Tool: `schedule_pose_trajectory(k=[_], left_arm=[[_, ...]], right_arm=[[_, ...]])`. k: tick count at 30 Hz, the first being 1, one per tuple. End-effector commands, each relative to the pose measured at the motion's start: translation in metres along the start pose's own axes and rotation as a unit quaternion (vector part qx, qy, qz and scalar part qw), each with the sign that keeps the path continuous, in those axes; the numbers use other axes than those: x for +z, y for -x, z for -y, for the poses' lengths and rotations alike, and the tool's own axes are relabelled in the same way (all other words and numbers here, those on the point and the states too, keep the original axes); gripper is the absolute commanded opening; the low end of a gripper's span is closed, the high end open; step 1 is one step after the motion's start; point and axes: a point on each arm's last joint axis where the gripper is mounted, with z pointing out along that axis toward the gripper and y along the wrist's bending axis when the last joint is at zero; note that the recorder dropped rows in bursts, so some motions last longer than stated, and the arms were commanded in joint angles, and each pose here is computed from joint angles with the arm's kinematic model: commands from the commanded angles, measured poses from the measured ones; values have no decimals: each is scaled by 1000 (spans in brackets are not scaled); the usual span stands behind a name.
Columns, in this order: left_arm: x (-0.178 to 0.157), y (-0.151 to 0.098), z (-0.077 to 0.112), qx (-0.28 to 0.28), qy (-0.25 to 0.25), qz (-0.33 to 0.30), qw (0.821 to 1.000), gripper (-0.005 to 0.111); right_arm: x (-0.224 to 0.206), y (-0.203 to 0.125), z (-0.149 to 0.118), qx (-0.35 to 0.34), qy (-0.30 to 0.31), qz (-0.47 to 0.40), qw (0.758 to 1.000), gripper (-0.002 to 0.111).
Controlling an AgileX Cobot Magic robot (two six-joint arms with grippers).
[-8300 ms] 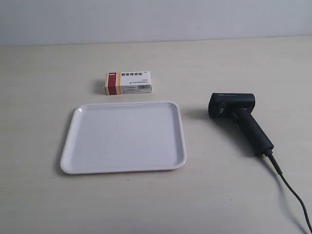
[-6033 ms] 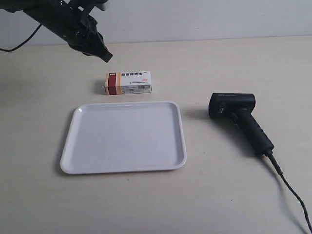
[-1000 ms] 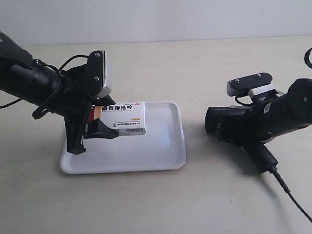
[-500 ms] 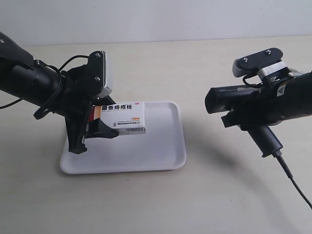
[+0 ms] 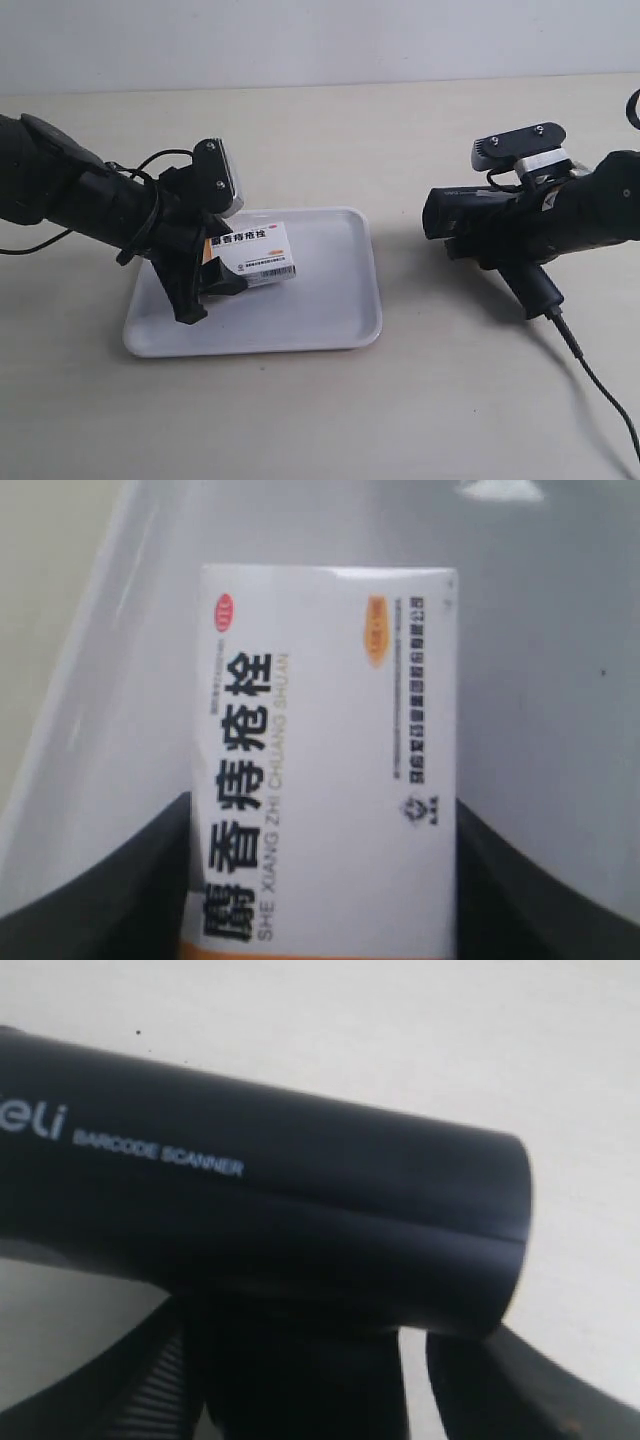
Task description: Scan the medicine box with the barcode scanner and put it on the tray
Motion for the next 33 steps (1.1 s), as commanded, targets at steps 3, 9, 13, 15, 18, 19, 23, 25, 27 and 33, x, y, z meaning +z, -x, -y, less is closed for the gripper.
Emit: schedule_pose_trajectory(k=[3,9,13,15,18,19,23,25,27,33], left_arm=[[7,-2,2,0,-8,1,1000,9],[11,-5,3,-7,-13,-2,1000,52],[11,-4,3,-21,-13,4,1000,73],[10,-3,3,-20,-11,5,1000,82],[4,1,1,-17,-3,12,1000,94],[0,3,0,-16,3,14,1000,99],[-23,19,-4,-43,32,41,998,105],[-47,33,-6,-63,56,68,994,105],[-77,49,-6,-83,79,105,988,105],[-171,84,19,-116,120,223,960,69]], right_arm=[[10,2,2,20,-3,0,1000,6],[11,2,1,33,-4,4,999,35],[11,3,1,32,-4,5,999,58],[11,2,-1,45,-2,3,999,71],[5,5,-1,71,-1,7,997,85],[2,7,-1,71,0,8,997,89],[-29,20,-2,52,10,19,998,95],[-58,31,-4,41,18,30,999,93],[-95,41,-5,37,25,52,998,86],[-206,32,-5,44,37,238,970,29]])
